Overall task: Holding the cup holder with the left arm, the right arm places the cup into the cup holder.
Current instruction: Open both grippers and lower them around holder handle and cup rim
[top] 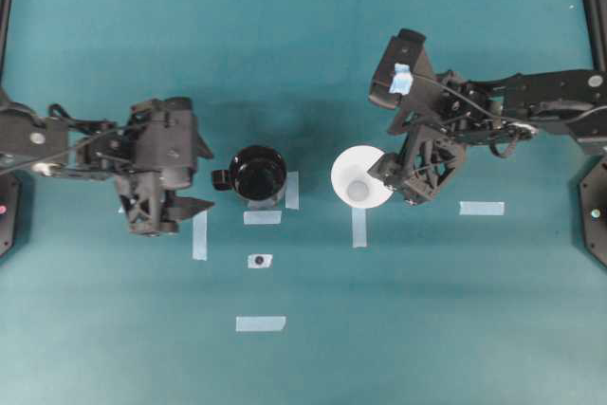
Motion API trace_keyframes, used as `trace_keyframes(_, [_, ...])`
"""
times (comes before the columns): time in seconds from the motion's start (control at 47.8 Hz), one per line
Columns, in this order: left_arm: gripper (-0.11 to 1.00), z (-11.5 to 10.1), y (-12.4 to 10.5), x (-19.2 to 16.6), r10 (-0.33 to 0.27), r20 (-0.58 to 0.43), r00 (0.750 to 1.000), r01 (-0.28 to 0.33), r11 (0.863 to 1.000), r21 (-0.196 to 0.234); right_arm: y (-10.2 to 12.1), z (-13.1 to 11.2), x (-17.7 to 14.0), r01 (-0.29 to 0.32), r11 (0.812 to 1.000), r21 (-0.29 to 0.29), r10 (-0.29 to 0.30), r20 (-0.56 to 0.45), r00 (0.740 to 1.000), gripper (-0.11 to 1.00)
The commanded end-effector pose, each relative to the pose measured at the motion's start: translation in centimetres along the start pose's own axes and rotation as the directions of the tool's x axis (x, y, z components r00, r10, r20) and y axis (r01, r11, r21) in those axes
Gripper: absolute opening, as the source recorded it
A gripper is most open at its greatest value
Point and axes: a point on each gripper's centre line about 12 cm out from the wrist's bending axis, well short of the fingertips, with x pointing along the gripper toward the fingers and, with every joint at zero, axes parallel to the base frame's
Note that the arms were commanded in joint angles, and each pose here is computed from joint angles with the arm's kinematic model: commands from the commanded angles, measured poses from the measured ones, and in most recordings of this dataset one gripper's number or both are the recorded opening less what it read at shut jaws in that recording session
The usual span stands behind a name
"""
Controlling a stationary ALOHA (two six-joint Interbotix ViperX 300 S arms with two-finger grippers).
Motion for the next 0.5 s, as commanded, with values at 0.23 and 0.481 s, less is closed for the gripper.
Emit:
trace_keyframes(0.23, [0.96,1.4,0.2,1.4,0.003,0.020,1.000,-0.003,1.000,-0.015,0.3,1.6,0.4,-0.004,1.000,0.005,0.004,0.025,1.000,1.00])
trace_keyframes(0.481, [0.96,1.4,0.5,1.7,0.011,0.042,0.999,-0.010,1.000,-0.023,0.2,1.5,1.1,0.001,1.000,0.005,-0.001,0.007,1.000,1.00])
